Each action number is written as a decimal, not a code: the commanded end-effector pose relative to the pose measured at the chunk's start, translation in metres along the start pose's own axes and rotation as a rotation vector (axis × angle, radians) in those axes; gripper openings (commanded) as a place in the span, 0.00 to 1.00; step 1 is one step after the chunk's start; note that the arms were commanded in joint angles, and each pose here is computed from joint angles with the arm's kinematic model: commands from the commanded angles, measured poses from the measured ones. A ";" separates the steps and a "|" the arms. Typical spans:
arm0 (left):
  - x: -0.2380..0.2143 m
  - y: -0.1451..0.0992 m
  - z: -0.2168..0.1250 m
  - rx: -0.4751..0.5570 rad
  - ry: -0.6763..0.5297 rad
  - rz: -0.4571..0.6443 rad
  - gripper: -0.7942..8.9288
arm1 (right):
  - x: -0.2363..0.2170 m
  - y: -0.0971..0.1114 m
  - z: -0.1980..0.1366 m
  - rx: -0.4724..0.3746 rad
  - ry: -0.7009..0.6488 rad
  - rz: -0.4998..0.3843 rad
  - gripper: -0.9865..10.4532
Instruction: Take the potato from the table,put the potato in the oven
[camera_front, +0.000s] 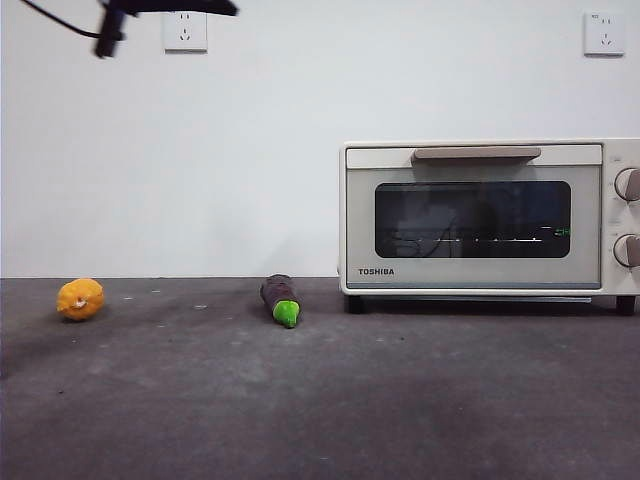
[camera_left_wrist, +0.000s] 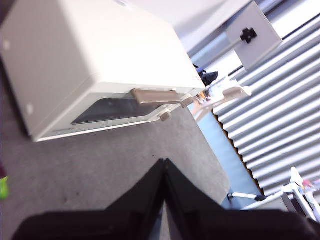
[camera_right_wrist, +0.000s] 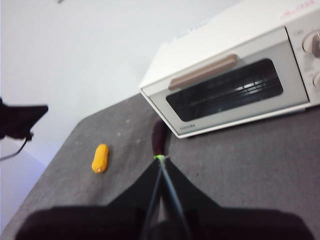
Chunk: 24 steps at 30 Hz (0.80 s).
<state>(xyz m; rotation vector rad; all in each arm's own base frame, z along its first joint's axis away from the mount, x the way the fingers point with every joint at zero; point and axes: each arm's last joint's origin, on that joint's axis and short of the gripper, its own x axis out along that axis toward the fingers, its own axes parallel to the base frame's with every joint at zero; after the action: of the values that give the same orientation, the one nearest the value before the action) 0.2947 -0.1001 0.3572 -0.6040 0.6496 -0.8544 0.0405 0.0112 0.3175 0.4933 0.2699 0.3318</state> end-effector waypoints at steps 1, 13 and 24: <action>0.019 -0.001 0.007 0.013 0.033 -0.014 0.08 | -0.001 0.001 0.000 -0.020 0.003 0.003 0.08; 0.101 -0.010 0.032 0.029 0.150 -0.067 0.08 | 0.002 -0.001 -0.004 -0.022 0.080 0.016 0.08; 0.161 -0.022 0.049 0.154 0.160 -0.050 0.08 | 0.015 -0.008 -0.005 -0.043 0.174 -0.049 0.08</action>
<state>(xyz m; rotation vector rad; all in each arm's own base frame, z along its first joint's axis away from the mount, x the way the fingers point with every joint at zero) 0.3962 -0.2274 0.3660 -0.4563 0.7202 -0.9819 0.0542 0.0124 0.3050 0.4401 0.4513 0.3332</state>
